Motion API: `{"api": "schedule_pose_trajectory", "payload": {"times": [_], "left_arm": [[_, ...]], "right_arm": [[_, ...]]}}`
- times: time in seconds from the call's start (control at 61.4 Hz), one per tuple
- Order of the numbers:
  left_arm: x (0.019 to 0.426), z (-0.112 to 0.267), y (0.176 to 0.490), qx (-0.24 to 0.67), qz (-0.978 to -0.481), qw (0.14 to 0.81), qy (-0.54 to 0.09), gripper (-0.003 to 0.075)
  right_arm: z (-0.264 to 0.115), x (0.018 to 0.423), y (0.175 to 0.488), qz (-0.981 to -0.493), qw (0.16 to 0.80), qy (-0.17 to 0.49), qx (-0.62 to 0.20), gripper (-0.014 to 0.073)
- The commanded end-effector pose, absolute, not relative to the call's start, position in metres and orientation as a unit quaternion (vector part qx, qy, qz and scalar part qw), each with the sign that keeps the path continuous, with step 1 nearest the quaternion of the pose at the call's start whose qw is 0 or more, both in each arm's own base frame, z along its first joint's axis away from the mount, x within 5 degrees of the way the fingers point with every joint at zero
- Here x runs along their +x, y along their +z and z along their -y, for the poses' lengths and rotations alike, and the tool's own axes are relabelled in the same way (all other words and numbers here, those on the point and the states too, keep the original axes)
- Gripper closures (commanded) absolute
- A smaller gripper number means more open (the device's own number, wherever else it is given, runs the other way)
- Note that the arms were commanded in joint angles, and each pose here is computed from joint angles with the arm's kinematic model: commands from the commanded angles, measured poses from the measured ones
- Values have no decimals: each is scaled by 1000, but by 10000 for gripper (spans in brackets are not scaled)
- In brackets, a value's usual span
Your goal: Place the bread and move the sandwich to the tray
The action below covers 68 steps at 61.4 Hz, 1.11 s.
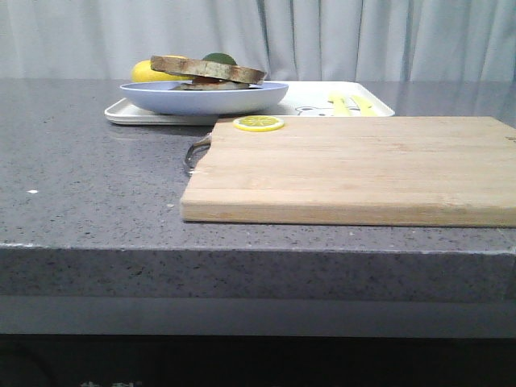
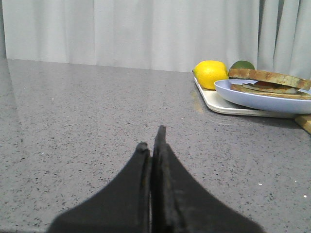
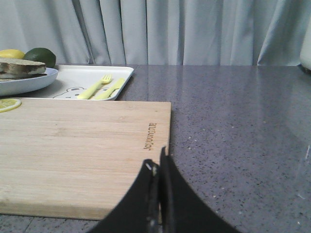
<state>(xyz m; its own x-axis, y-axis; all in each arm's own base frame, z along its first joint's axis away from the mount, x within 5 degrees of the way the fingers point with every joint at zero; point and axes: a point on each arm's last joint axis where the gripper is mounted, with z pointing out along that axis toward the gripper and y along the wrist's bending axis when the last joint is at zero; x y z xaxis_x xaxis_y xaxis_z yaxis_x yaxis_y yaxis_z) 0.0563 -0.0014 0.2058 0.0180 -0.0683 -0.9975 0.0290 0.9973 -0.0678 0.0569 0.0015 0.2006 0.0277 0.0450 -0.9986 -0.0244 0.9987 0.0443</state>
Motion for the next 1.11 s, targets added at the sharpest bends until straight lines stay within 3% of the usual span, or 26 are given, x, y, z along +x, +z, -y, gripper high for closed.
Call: {"api": "schedule_pose_trajectory", "payload": {"times": [0.0, 1.092], "left_arm": [[54, 2, 214, -12, -663, 748, -37, 741], [54, 2, 214, -12, -663, 748, -37, 741]], "right_arm": [[0, 55, 210, -658, 752, 17, 11, 661], [0, 54, 211, -654, 754, 44, 36, 661]]}}
